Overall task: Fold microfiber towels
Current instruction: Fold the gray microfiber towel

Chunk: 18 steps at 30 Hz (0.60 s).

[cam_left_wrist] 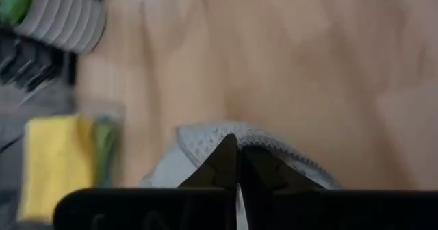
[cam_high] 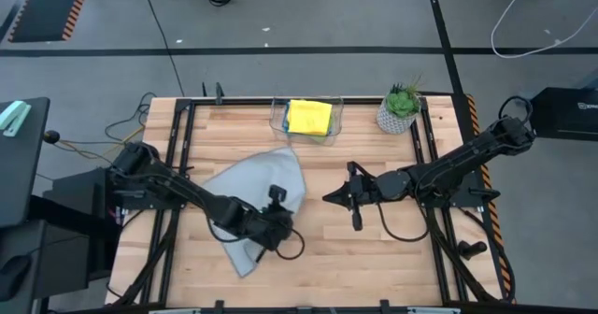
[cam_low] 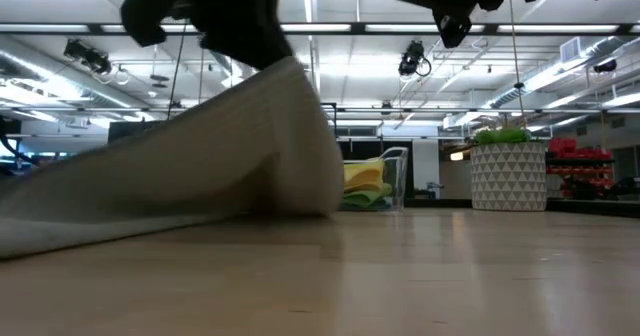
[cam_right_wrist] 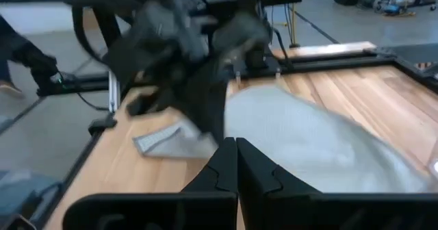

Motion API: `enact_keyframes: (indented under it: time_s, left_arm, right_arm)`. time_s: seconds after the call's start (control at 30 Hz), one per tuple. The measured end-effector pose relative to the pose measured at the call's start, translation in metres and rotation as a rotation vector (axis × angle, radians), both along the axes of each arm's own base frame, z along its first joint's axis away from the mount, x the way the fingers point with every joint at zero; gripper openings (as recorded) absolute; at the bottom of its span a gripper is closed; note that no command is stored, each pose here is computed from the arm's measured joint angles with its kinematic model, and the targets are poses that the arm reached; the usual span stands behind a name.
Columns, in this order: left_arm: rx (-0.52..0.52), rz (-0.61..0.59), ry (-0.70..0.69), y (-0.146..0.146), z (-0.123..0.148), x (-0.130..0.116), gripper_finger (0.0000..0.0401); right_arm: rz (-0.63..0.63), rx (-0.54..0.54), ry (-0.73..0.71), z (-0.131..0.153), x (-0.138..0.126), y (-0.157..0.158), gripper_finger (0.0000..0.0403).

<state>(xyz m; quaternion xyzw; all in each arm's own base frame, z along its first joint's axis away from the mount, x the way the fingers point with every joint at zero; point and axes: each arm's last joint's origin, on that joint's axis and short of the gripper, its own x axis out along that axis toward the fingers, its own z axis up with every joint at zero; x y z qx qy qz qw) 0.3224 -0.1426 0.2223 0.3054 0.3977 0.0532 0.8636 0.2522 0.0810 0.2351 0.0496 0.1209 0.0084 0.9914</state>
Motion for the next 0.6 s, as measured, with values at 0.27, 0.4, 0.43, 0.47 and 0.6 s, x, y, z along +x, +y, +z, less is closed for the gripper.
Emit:
enact_keyframes:
  time_s: [0.27,0.4,0.43,0.47,0.6]
  left_arm:
    - [-0.143,-0.087,-0.131,-0.021,-0.032,0.032,0.0022]
    - [-0.265,-0.127,-0.164,-0.032,-0.043,0.042,0.0061]
    - [-0.302,-0.140,-0.163,-0.034,-0.042,0.043,0.0074]
    - [-0.336,-0.145,-0.162,-0.037,-0.041,0.043,0.0087]
    - [-0.416,-0.169,-0.182,-0.055,-0.023,0.029,0.0146]
  right_arm:
    - [0.027,0.011,-0.010,0.013,-0.015,0.005,0.0003]
    - [0.055,0.009,0.004,0.013,-0.019,0.011,0.0003]
    - [0.058,0.011,0.010,0.012,-0.020,0.011,0.0004]
    - [0.059,0.016,0.015,0.012,-0.020,0.012,0.0005]
    - [0.054,0.028,0.048,0.008,-0.021,0.012,0.0004]
